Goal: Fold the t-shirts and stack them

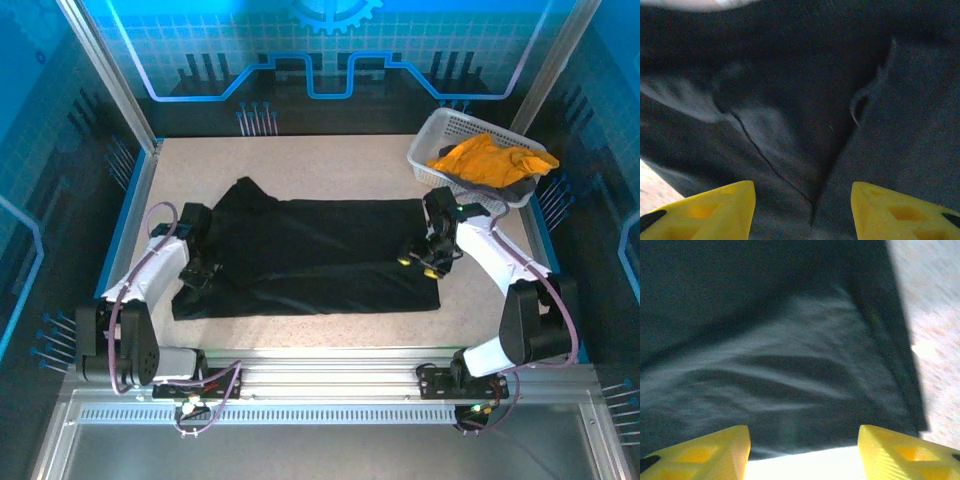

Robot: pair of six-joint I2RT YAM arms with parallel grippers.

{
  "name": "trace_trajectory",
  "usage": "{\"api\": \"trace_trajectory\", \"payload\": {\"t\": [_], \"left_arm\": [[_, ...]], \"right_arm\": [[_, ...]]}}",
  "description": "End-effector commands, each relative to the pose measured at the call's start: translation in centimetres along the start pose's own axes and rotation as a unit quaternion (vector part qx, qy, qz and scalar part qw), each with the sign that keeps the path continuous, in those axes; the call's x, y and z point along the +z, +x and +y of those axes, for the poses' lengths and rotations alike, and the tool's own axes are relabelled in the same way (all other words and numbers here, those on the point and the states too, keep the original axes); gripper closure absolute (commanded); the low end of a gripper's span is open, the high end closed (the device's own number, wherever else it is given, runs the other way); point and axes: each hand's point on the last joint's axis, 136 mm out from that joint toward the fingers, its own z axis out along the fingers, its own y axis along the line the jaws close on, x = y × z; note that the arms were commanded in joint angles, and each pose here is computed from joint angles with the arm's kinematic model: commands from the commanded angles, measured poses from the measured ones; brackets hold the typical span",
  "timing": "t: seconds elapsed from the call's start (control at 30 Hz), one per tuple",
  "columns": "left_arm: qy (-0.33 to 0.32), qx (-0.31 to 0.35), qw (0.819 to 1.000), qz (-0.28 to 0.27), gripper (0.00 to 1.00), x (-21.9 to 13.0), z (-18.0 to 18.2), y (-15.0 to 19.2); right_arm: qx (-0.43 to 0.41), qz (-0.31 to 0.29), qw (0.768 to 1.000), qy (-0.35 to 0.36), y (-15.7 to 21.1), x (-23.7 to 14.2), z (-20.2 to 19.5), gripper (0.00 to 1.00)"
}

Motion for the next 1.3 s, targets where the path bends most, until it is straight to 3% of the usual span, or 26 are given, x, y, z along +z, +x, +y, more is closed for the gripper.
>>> {"api": "trace_trajectory", "payload": {"t": [0.0,0.27,0.43,0.6,0.73,0.97,1.27], "left_arm": [[0.028,-0.069,0.995,0.072,0.43,1.1,-1.2,3.9],[0.0,-0.077,0.993,0.09,0.41,3.0,-2.5,5.7],[-0.013,-0.059,0.995,0.085,0.57,3.6,-3.7,5.5],[0.001,-0.037,0.998,0.059,0.84,3.0,-5.6,4.7],[-0.004,0.014,0.998,0.058,0.99,3.0,-7.7,4.7],[-0.029,0.118,0.991,0.058,1.0,3.2,-10.9,4.7],[-0.055,0.257,0.963,0.057,1.0,4.0,-13.8,5.4]], "right_arm": [[-0.051,0.012,0.996,-0.066,-0.2,-0.2,3.5,0.38],[-0.048,0.018,0.996,-0.078,-0.2,0.3,4.1,0.38],[-0.042,0.022,0.996,-0.073,-0.1,0.6,3.6,0.38],[-0.035,0.023,0.997,-0.07,0.0,0.7,3.1,0.39],[-0.028,0.025,0.997,-0.067,-0.1,0.9,2.9,0.4],[-0.02,0.031,0.997,-0.063,-0.5,1.0,2.8,0.42],[-0.013,0.043,0.997,-0.059,-0.4,1.6,2.5,0.43]]}}
